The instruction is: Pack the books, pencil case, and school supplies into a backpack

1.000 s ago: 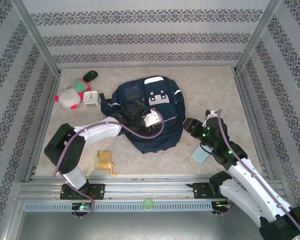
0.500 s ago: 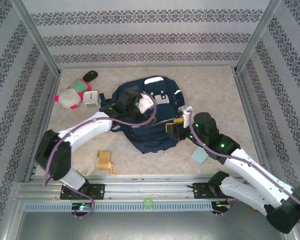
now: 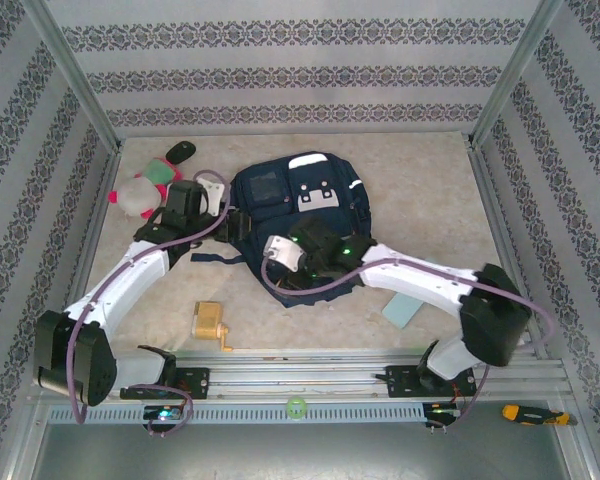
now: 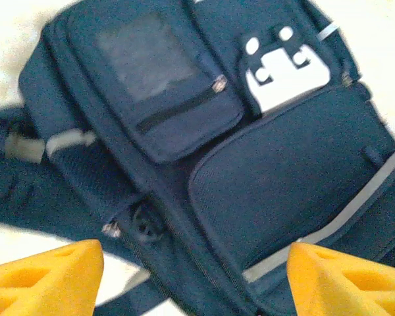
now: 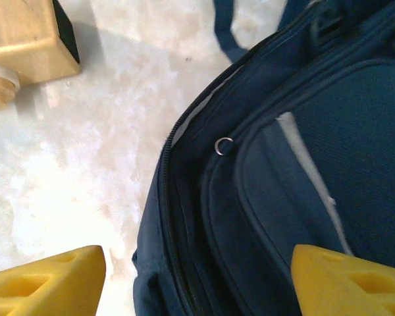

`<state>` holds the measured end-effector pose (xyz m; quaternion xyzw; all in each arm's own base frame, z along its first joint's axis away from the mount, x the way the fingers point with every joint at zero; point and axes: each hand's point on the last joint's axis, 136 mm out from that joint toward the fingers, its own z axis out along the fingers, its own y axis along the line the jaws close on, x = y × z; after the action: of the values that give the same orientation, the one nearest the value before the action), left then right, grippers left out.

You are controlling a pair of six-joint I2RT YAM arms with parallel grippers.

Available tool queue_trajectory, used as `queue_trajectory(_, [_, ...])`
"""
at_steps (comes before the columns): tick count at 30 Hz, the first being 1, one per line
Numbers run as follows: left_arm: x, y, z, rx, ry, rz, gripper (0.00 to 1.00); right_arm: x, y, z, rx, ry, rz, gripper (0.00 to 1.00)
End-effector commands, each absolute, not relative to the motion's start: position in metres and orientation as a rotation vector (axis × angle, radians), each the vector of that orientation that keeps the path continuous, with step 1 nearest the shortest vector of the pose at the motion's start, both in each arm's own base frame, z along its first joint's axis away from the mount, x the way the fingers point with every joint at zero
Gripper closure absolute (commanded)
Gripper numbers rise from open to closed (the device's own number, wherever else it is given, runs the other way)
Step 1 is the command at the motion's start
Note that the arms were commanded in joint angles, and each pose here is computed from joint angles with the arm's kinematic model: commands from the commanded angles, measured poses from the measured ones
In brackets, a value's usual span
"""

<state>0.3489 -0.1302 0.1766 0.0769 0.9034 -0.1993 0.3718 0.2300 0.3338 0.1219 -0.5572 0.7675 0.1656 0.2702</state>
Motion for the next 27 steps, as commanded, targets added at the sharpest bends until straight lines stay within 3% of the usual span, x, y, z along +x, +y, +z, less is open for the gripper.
queue_trajectory(1, [0.343,-0.116,0.175,0.080,2.323,-0.533,0.27,0.229,0.347,0.109,-1.625,2.029,0.427,0.25])
queue_trajectory(9, [0.344,-0.100,0.150,-0.029,2.380,-0.565,0.27,0.233,0.339,0.051,-1.736,2.111,0.317,0.28])
queue_trajectory(12, [0.346,-0.101,0.142,-0.031,2.396,-0.577,0.28,0.242,0.327,0.037,-1.744,2.120,0.190,0.55])
queue_trajectory(15, [0.347,-0.102,0.139,-0.022,2.393,-0.594,0.29,0.239,0.320,0.055,-1.791,2.081,0.195,0.94])
queue_trajectory(16, [0.347,-0.104,0.138,-0.017,2.392,-0.605,0.29,0.235,0.317,0.069,-1.804,2.063,0.239,1.00])
queue_trajectory(23, [0.347,-0.127,0.150,0.144,2.263,-0.751,0.33,0.243,0.286,0.189,-1.580,1.826,0.525,1.00])
queue_trajectory(27, [0.343,-0.142,0.162,0.241,2.103,-0.836,0.38,0.261,0.262,0.212,-1.518,1.788,0.450,1.00])
